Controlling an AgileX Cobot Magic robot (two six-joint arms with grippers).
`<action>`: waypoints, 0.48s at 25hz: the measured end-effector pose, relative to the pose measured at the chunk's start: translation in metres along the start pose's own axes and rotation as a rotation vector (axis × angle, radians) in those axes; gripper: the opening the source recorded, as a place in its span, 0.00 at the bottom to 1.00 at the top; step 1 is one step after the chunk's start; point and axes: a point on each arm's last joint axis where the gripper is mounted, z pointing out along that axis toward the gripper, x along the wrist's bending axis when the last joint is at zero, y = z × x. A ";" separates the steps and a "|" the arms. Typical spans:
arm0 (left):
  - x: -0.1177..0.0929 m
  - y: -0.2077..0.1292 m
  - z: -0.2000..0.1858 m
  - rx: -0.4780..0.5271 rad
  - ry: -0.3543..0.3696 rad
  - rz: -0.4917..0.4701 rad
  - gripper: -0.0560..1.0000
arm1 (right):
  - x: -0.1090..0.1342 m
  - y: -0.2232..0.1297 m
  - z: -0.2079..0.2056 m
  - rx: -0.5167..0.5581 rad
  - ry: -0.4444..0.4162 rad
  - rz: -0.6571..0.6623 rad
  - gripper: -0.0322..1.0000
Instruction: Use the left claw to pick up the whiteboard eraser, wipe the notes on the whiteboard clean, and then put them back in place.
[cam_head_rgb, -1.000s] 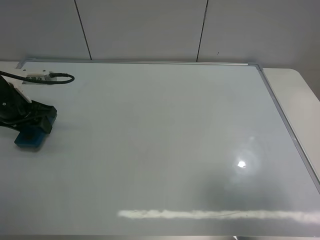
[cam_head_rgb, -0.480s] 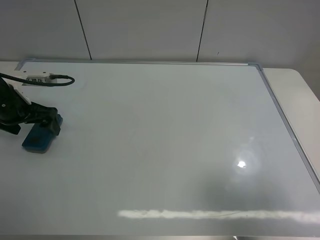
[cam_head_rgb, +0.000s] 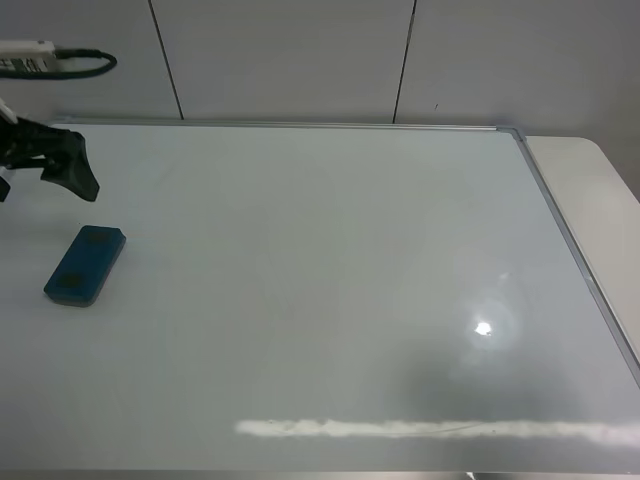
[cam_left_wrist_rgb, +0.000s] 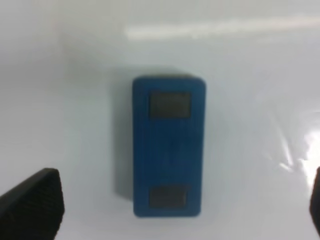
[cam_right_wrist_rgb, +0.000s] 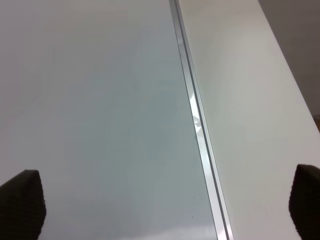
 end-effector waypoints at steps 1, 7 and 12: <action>-0.002 0.002 -0.020 -0.045 -0.002 0.005 0.99 | 0.000 0.000 0.000 0.000 0.000 0.000 0.97; -0.011 -0.017 -0.129 -0.318 0.004 0.043 0.99 | 0.000 0.000 0.000 0.000 0.000 0.000 0.97; -0.015 -0.078 -0.214 -0.606 0.052 0.087 0.99 | 0.000 0.000 0.000 0.000 0.000 0.000 0.97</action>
